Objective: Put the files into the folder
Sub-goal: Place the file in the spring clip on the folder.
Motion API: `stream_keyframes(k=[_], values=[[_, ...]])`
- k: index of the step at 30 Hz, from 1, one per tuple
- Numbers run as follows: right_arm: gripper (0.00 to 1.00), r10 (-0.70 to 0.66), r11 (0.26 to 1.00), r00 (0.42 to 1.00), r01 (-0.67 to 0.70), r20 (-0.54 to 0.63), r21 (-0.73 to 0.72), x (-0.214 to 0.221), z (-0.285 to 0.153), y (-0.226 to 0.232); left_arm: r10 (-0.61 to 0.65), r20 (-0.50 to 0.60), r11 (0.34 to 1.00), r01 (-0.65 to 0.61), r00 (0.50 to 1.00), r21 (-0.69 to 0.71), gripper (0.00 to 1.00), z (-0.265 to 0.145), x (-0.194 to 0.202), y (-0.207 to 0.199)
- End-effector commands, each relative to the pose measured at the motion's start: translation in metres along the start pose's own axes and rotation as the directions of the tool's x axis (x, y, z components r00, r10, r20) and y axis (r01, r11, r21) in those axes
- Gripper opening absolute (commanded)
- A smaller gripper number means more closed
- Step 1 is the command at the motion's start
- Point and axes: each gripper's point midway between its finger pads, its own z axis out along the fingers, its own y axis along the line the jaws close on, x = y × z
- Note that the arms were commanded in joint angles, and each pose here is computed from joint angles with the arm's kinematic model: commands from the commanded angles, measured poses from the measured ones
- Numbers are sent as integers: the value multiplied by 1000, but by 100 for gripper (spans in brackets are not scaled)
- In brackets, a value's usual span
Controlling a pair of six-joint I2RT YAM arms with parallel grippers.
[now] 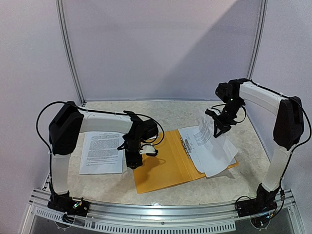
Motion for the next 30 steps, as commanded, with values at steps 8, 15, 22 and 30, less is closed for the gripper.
stream_keyframes(k=[8, 15, 22, 30], values=[[0, -73, 997, 997, 73, -1, 14, 2, -16, 5, 50, -63, 999, -50, 997, 15, 78, 30, -3, -17], [0, -96, 994, 994, 99, 55, -55, -9, -23, 20, 58, -67, 998, -57, 996, 13, 78, 30, -3, -19], [0, -90, 992, 995, 94, 52, -83, -18, -16, 21, 62, -69, 998, -62, 996, 8, 78, 30, -3, -19], [0, -60, 989, 997, 65, 42, -132, -32, -13, 27, 71, -75, 997, -71, 995, 2, 78, 30, -3, -20]])
